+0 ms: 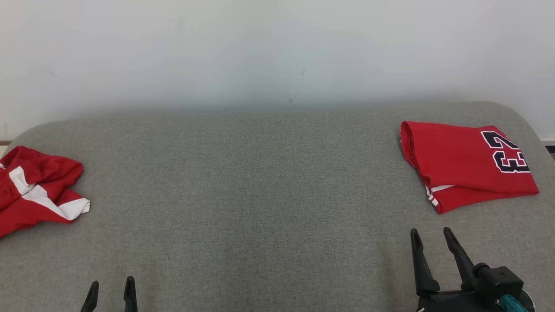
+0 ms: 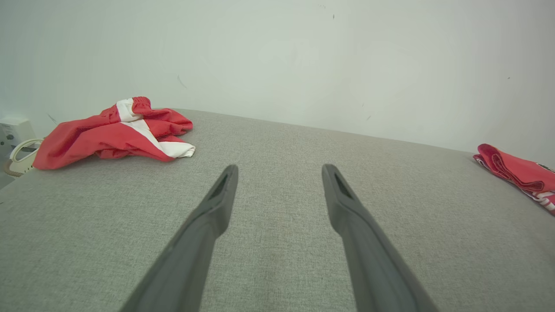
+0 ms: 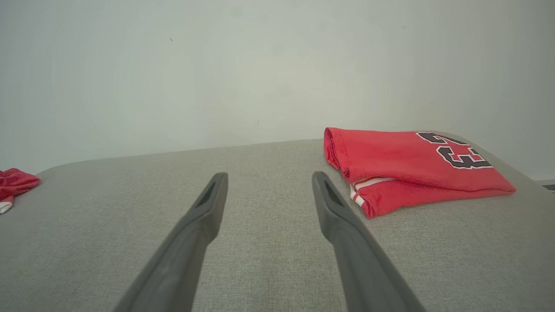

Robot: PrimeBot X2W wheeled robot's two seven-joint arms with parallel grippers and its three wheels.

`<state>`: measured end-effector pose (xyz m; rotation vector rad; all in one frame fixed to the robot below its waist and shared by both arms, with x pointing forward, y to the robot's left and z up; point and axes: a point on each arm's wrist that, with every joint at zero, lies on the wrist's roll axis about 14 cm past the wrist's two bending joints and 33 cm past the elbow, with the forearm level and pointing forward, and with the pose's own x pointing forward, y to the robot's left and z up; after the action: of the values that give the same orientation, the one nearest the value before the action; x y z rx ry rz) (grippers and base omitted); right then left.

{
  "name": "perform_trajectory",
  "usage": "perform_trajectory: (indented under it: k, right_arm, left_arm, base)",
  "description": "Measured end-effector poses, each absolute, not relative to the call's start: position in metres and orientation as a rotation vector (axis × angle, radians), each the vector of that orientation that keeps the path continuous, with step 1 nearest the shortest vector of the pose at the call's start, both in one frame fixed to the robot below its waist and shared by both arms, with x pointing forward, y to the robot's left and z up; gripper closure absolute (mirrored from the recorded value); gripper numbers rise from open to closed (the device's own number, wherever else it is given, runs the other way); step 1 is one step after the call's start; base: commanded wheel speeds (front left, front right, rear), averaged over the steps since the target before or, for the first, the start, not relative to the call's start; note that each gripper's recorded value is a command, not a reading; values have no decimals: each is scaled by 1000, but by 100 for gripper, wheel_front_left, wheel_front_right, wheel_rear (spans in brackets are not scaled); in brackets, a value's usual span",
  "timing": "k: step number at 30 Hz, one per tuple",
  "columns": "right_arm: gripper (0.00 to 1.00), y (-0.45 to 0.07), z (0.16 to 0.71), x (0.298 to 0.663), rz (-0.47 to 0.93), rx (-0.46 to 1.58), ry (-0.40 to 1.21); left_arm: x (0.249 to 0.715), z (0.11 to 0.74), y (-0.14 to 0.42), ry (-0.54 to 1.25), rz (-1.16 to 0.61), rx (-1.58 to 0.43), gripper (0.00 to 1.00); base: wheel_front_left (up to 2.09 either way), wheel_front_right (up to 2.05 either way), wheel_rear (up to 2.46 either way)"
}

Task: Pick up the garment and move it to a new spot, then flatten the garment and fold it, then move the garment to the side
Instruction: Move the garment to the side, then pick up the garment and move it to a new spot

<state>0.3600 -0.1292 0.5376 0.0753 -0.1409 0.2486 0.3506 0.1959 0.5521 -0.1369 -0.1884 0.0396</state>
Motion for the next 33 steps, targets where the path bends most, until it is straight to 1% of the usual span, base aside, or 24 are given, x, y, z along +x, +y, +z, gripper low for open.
perform_trajectory:
  k: [5, 21, 27, 33]
  right_arm:
    - [0, -137, 536, 361, 224, 70, -134]
    - [0, -136, 533, 364, 219, 68, -114]
    - [0, -123, 530, 367, 256, 71, -101]
    - [0, -99, 529, 371, 328, 79, -92]
  left_arm:
    - [351, 551, 196, -182, 39, -135, 0]
    - [350, 545, 205, -158, 70, -122, 0]
    - [341, 546, 217, -155, 113, -115, 0]
    - [325, 548, 242, -161, 194, -101, 0]
  base:
    - [0, 0, 0]
    - [0, 0, 0]
    - [0, 0, 0]
    - [0, 0, 0]
